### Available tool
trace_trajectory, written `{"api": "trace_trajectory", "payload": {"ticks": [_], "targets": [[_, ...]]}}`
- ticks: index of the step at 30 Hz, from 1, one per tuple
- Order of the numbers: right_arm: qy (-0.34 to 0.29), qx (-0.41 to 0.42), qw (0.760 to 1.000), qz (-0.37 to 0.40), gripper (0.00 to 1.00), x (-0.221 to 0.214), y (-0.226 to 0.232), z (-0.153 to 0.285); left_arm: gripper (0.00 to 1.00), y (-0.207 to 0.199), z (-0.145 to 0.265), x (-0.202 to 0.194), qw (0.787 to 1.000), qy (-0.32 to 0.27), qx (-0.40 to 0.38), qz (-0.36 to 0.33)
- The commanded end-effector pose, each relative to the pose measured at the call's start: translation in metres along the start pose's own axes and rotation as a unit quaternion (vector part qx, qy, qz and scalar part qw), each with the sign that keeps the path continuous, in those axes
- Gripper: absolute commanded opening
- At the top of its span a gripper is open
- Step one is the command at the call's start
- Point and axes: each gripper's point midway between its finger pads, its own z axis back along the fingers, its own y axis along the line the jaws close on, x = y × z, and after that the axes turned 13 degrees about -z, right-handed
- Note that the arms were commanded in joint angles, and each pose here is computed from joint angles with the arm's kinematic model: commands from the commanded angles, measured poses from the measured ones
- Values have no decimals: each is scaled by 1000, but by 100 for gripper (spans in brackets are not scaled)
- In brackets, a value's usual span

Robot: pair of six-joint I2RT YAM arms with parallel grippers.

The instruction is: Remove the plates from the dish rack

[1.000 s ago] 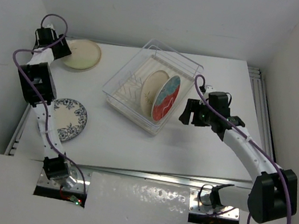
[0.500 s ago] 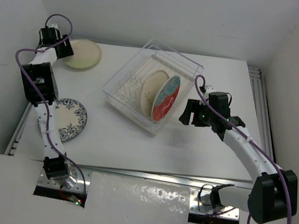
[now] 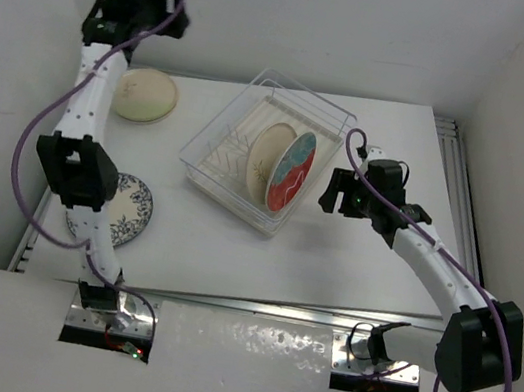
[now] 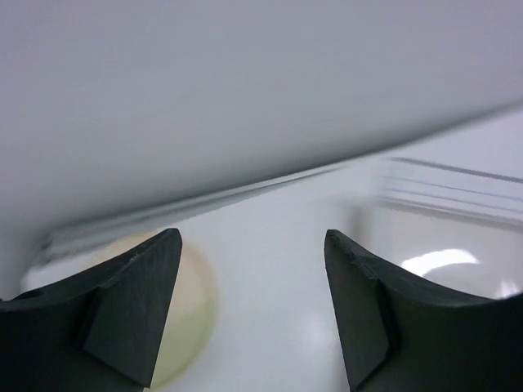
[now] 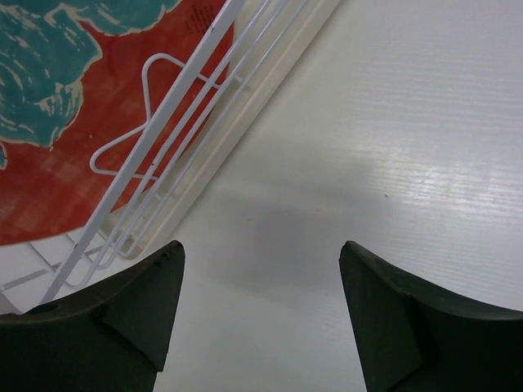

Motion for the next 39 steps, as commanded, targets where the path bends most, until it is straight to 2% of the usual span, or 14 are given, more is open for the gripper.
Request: {"api": "trace_trajectory", "payload": {"ticks": [1, 4, 8, 11, 15, 22, 23, 25, 26, 27, 31, 35, 39], "targets": [[-35, 0, 999, 17, 76, 16, 2, 2, 69, -171, 54, 33, 973, 9, -217, -81], [-26, 2, 999, 30, 77, 7, -1, 3, 69, -243, 76, 14, 949, 52, -304, -68], [-18, 1, 999, 40, 77, -3, -7, 5, 68, -294, 89, -14, 930, 93, -344, -90], [-19, -2, 999, 44, 77, -9, -11, 7, 68, -313, 95, -30, 920, 112, -358, -117], [-18, -6, 999, 41, 77, -17, -16, 9, 65, -309, 88, -46, 928, 136, -323, -128], [-15, -11, 999, 29, 77, -28, -23, 9, 62, -331, 98, -104, 906, 202, -346, -136], [-14, -12, 999, 28, 77, -30, -23, 9, 60, -331, 98, -110, 905, 208, -345, -135], [-14, -12, 999, 28, 77, -30, -24, 8, 49, -329, 98, -124, 906, 226, -333, -131], [-14, -13, 999, 29, 77, -30, -24, 8, 43, -328, 95, -124, 910, 225, -324, -124], [-14, -14, 999, 30, 77, -30, -24, 8, 33, -328, 93, -124, 912, 226, -321, -120], [-13, -15, 999, 38, 77, -29, -24, 9, 6, -328, 88, -100, 927, 198, -304, -97], [-15, -18, 999, 43, 77, -26, -25, 11, 1, -325, 84, -61, 942, 160, -287, -68], [-12, -20, 999, 46, 77, -27, -26, 10, 0, -322, 84, 1, 957, 91, -272, -28]]}}
